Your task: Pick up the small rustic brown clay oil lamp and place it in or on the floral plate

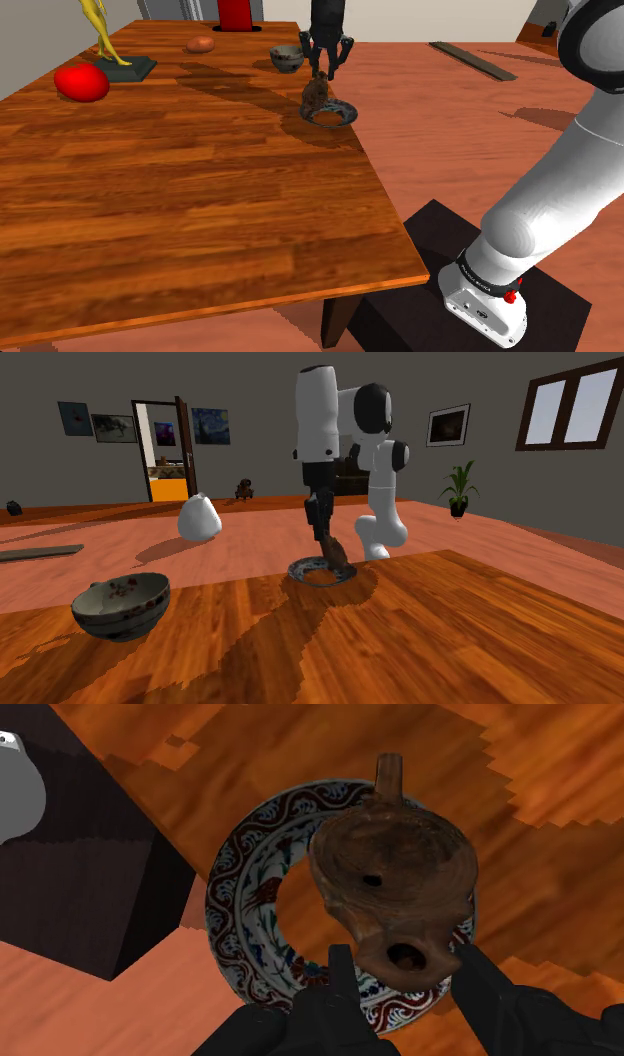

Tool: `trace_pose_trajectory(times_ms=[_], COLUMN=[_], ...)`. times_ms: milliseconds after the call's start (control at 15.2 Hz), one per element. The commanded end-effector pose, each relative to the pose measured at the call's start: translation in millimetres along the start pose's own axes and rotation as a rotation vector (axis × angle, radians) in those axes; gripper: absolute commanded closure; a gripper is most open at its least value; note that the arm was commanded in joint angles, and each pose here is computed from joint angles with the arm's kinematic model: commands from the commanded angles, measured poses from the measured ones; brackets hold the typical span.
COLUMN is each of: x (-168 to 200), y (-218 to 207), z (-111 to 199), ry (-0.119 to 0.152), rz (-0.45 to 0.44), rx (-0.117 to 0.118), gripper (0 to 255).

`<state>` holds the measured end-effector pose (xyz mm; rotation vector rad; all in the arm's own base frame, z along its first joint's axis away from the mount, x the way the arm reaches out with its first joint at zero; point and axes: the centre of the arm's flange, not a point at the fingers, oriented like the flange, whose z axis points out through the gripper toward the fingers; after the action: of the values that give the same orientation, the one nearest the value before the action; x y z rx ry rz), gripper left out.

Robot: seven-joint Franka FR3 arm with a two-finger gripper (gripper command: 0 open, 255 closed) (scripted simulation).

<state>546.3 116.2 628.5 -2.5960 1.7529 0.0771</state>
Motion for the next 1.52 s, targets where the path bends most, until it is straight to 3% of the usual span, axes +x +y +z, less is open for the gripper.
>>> trace_pose_trajectory(times_ms=[0, 132, 1056, 1452], x=[23.0, 37.9, 41.3, 41.3], y=[17.5, 28.4, 26.9, 26.9], z=[0.9, 0.1, 73.3, 73.3], ry=[-0.001, -0.001, -0.001, -0.001], rz=[-0.001, -0.001, -0.001, -0.001], rx=[0.001, 0.001, 0.001, 0.001], gripper=[255, 255, 255, 255])
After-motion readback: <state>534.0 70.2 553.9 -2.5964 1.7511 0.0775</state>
